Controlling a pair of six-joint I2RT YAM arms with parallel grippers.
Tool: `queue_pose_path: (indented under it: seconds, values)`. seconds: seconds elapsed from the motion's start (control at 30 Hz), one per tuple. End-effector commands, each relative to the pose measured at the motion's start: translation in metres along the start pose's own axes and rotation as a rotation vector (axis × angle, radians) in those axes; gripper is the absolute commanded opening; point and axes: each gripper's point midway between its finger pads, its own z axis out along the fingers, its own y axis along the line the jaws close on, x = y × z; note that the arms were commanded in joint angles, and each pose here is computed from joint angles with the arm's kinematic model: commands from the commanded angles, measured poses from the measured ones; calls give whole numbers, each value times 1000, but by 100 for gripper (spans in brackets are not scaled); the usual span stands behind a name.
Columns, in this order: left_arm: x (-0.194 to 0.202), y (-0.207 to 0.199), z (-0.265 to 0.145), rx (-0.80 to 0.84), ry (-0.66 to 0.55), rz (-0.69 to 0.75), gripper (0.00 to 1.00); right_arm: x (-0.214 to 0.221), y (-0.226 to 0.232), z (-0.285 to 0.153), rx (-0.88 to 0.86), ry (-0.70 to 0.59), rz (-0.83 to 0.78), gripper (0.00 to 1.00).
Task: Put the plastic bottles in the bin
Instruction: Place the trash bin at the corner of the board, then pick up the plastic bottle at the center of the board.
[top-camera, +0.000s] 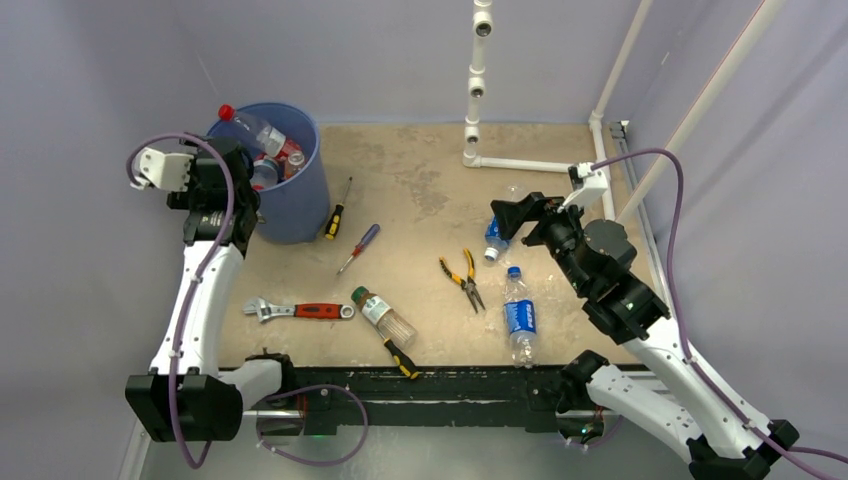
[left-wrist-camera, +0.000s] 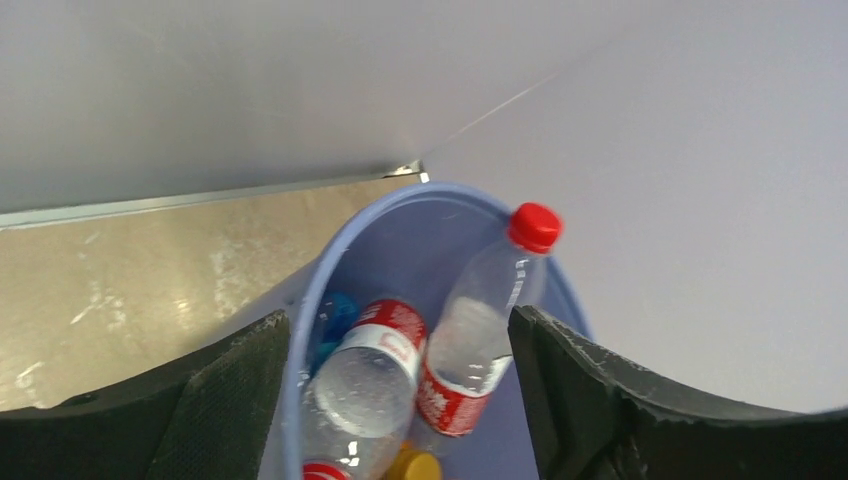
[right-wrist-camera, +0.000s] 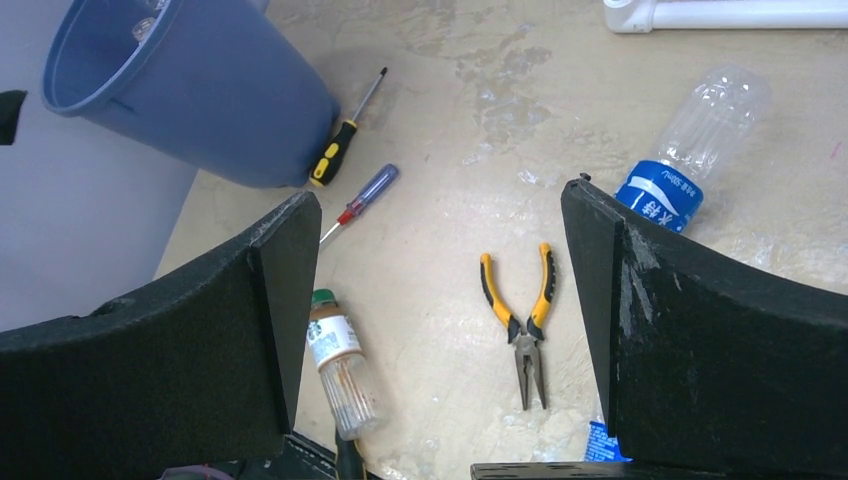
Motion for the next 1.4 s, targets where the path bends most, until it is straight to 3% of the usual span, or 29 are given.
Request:
queue_pose_path:
  seconds: [0.0, 0.1, 0.23, 0.37, 0.47, 0.67, 0.83, 1.0, 1.37]
  values:
    - [-57, -49, -27, 150, -46, -30, 86, -25, 9, -1, -15, -55, 17, 88]
    - [-77, -80, -47, 272, -15, 32, 95, -24, 8, 1, -7, -53, 9, 88]
    - [-61, -123, -85, 545, 147, 139, 99, -9, 1, 9, 21, -25, -3, 88]
    - [15, -145, -145, 712, 333, 349, 99, 35, -25, 19, 120, 55, 12, 88]
    - [70, -146, -205, 800, 373, 546, 99, 67, -39, 28, 177, 121, 17, 88]
    - [136, -132, -264, 1062, 574, 608, 99, 116, -71, 44, 294, 212, 32, 89]
    - [176, -78, -276, 1154, 700, 704, 98, 146, -105, 62, 340, 256, 124, 89]
    - [183, -28, -256, 1084, 686, 803, 98, 162, -117, 81, 352, 246, 157, 93]
    - [179, -22, -261, 1114, 697, 776, 97, 189, -166, 124, 504, 298, 114, 96]
